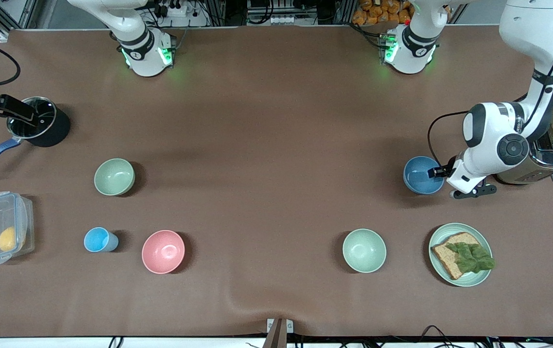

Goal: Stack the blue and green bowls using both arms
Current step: 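Lower the left gripper and grasp the rim of the blue bowl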

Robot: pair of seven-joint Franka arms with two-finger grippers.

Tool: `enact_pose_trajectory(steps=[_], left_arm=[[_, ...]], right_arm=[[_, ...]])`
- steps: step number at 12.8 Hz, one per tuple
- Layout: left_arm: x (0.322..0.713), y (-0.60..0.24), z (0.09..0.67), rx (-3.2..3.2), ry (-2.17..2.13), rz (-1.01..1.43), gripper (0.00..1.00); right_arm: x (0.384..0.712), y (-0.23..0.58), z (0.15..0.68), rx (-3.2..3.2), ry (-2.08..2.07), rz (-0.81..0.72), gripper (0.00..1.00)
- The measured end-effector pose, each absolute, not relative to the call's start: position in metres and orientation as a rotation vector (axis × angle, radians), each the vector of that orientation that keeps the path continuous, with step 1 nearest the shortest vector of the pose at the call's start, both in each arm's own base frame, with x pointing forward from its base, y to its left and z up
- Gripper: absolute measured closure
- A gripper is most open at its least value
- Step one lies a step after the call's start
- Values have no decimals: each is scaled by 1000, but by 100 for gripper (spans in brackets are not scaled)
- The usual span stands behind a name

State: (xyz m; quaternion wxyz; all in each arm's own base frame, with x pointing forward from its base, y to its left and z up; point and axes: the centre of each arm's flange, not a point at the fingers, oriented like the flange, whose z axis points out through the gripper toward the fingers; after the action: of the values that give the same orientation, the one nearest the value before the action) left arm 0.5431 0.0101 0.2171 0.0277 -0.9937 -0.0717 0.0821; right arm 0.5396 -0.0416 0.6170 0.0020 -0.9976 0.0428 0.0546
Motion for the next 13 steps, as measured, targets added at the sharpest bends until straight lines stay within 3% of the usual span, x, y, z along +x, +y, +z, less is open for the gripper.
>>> enact_pose_trajectory(steps=[10, 13], left_arm=[[543, 9, 210, -3068, -218, 263, 48], [544, 8, 210, -3069, -215, 261, 83]], right_arm=[[541, -42, 613, -3130, 134, 183, 0], [541, -42, 613, -3130, 134, 184, 0]])
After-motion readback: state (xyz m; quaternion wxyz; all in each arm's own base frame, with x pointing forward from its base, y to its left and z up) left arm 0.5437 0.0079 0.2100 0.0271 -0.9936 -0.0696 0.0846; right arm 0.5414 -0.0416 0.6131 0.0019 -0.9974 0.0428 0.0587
